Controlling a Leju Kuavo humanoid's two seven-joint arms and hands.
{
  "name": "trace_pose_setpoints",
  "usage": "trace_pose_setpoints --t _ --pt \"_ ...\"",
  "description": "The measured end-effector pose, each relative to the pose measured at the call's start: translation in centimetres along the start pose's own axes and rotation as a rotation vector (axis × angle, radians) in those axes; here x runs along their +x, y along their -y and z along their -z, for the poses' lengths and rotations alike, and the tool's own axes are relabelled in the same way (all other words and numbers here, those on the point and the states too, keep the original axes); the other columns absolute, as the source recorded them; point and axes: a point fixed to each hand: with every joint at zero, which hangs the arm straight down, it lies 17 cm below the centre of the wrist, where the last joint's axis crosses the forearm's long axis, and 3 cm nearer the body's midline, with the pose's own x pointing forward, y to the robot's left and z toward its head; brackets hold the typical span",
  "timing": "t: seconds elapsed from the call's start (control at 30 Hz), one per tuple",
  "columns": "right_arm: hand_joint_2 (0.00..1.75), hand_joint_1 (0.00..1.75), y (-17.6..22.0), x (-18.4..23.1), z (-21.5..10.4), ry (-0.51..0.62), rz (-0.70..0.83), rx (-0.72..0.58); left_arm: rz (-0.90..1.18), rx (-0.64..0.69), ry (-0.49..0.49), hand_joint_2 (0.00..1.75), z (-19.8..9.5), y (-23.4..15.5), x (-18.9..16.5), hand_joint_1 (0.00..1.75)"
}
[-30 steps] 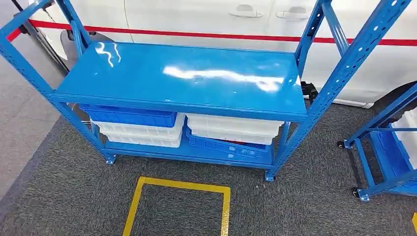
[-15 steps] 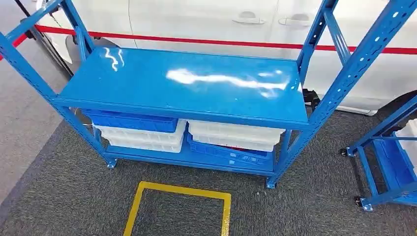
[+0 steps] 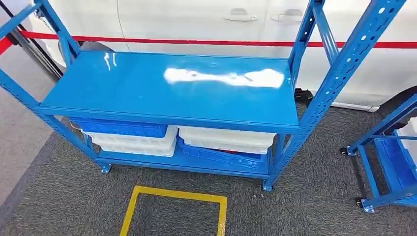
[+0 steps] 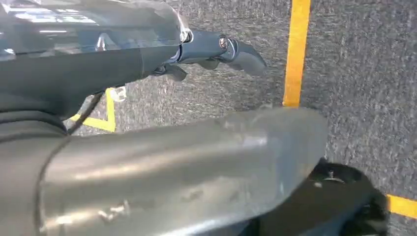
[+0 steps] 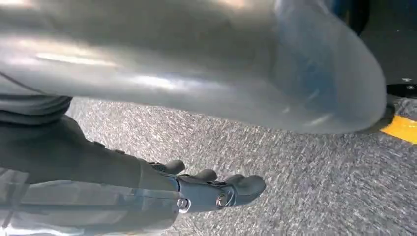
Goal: Take the parts from the cabinet and place them on the table.
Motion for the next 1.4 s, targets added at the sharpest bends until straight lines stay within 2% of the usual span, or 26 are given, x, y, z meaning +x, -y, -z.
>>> trace_pose_setpoints --t 0.03,0.07,0.73,0.97,1.1,1.3,1.4 --pt "0.00 0.00 0.0 0.0 0.0 0.001 0.000 0.001 0.002 0.001 0.001 1.75 0.0 0.0 0.1 0.00" --pt "1.75 0.00 -0.3 0.0 -0.1 0.001 0.000 0.005 0.005 0.003 0.000 1.75 0.0 -0.1 0.1 0.00" --pt "1.75 0.00 0.1 0.5 0.0 0.003 0.000 0.033 0.038 -0.006 -0.015 1.75 0.1 0.1 -0.1 0.00" --pt "1.75 0.00 0.8 0.8 0.1 0.008 -0.009 0.020 0.117 -0.003 -0.032 1.75 0.2 0.0 -0.1 0.00" --pt "1.75 0.00 1.5 1.2 0.2 0.017 -0.005 0.002 0.150 0.010 -0.073 1.75 0.0 -0.1 -1.5 0.00" --pt "1.75 0.00 2.1 0.8 0.3 0.021 0.042 0.005 0.118 0.016 -0.091 1.75 0.0 -0.5 -1.9 0.00" --pt "1.75 0.00 2.4 0.2 0.3 0.021 0.067 0.005 0.111 0.025 -0.129 1.75 -0.5 -1.1 -3.8 0.00"
